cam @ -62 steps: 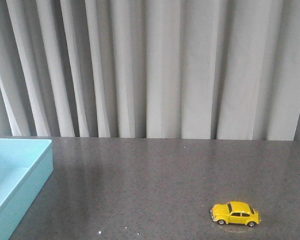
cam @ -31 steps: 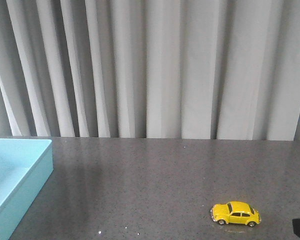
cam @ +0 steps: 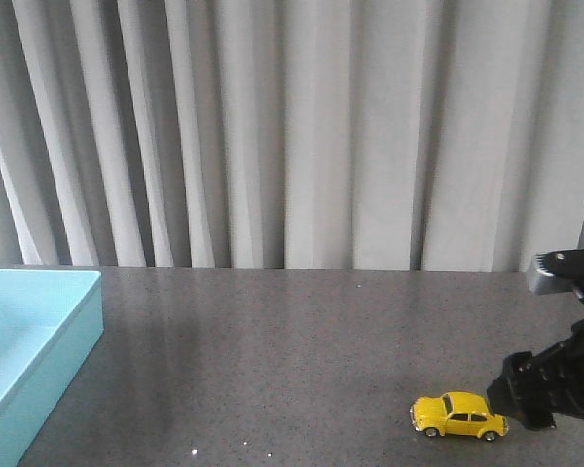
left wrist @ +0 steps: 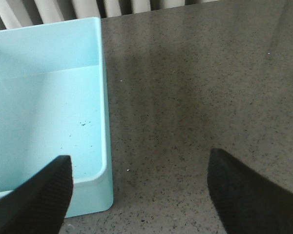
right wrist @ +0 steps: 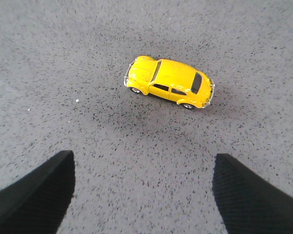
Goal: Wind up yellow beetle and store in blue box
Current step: 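Lower the right gripper onto the yellow toy car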
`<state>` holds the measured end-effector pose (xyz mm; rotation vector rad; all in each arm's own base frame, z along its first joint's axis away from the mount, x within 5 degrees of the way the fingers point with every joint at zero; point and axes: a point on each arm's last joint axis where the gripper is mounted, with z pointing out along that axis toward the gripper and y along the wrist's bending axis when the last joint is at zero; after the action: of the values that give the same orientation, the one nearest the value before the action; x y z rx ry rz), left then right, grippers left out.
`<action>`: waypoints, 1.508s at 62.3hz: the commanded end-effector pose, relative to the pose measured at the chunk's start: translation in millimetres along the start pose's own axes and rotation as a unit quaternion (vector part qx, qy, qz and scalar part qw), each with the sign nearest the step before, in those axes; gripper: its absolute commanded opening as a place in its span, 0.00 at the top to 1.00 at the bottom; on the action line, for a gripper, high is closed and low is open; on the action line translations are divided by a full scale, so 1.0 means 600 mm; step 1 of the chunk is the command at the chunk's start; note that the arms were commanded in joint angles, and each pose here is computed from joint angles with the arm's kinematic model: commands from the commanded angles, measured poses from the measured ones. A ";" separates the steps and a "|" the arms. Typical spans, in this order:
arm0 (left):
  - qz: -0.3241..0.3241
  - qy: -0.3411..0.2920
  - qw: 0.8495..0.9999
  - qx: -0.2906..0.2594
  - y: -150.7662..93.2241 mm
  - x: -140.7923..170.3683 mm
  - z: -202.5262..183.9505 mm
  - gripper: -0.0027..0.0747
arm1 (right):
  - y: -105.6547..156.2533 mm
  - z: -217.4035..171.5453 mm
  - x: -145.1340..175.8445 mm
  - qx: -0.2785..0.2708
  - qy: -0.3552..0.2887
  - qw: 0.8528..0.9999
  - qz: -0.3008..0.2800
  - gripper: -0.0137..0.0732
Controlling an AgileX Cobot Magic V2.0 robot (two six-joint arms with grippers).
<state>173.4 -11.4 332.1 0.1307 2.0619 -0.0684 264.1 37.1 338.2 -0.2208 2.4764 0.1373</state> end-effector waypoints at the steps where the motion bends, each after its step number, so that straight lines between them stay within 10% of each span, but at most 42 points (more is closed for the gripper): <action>1: -0.005 -0.052 0.999 0.003 -0.002 -0.028 -0.009 0.24 | -0.003 0.005 -0.044 0.028 -0.022 0.999 0.015 0.18; 40: -0.005 -0.051 0.999 0.004 -0.002 -0.028 -0.009 0.24 | -0.025 0.183 -0.150 0.039 0.142 0.987 0.058 0.18; 94: -0.005 -0.051 0.999 0.004 -0.002 -0.028 -0.009 0.24 | -0.041 0.281 -0.140 0.032 0.216 0.973 0.072 0.18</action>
<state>173.4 -12.5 332.4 0.1442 2.0581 -0.0783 434.8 53.2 236.7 -0.0439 2.9906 0.0927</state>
